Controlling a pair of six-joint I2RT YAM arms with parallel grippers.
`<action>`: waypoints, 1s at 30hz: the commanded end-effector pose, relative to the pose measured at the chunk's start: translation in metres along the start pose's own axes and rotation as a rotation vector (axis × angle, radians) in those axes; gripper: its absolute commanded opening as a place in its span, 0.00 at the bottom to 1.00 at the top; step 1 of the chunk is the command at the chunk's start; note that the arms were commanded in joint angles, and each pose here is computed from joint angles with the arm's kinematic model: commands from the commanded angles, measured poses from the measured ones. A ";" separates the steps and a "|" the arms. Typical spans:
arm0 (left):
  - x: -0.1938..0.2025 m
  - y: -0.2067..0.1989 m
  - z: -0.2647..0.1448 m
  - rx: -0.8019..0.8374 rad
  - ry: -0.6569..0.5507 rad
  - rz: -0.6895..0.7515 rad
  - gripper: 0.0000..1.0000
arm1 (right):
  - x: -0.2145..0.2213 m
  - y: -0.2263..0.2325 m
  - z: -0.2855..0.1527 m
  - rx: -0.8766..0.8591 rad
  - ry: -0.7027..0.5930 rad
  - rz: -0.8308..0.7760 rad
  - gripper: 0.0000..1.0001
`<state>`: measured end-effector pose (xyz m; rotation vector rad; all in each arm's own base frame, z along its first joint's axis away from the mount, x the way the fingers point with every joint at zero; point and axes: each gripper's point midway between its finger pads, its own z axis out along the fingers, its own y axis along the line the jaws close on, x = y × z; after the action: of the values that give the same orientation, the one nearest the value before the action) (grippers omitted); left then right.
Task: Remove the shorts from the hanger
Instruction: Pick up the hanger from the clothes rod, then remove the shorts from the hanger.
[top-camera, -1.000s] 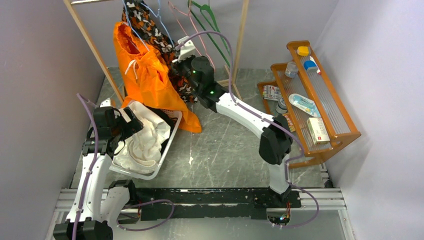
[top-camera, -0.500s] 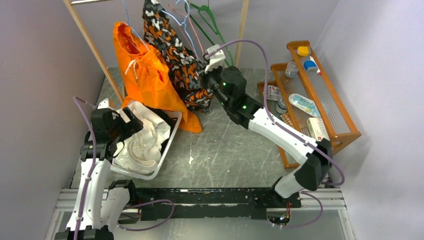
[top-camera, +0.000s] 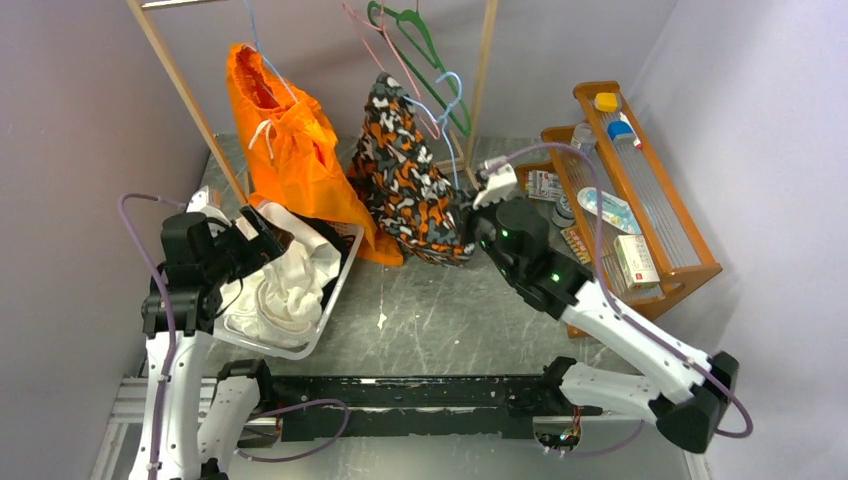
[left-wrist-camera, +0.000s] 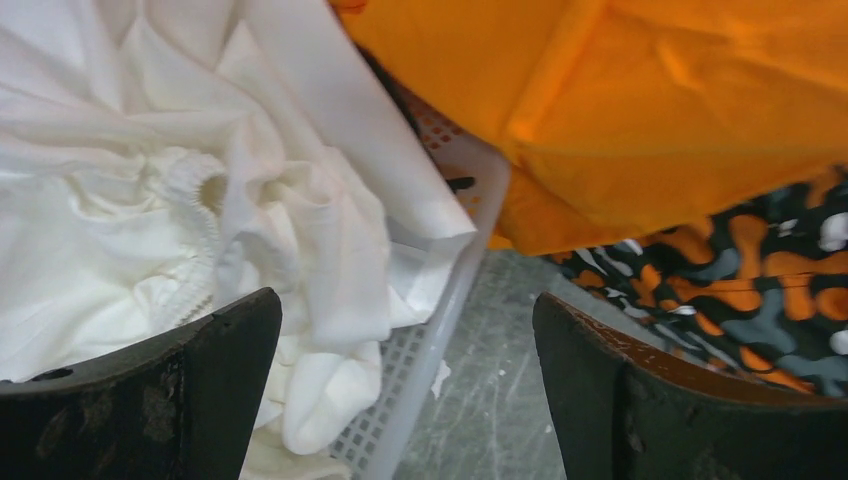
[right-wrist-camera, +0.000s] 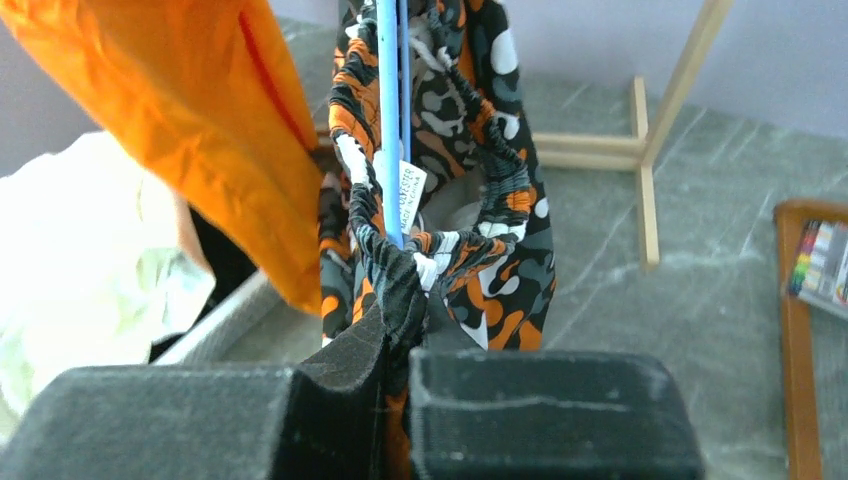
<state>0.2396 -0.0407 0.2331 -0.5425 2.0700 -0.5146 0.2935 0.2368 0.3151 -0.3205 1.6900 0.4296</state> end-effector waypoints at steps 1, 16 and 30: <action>-0.007 -0.040 -0.024 0.171 0.008 0.031 0.99 | 0.021 -0.008 -0.044 -0.029 0.069 0.046 0.00; 0.007 -0.110 -0.043 0.601 0.167 0.119 0.99 | 0.018 -0.041 -0.145 -0.038 0.242 -0.066 0.00; 0.073 -0.147 -0.017 0.525 0.320 0.260 0.92 | 0.035 0.015 -0.191 -0.404 0.425 -0.024 0.00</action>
<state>0.2056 -0.1887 0.2676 0.1380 2.1705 -1.0848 0.1341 0.1497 0.3225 -0.6829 1.9475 0.5947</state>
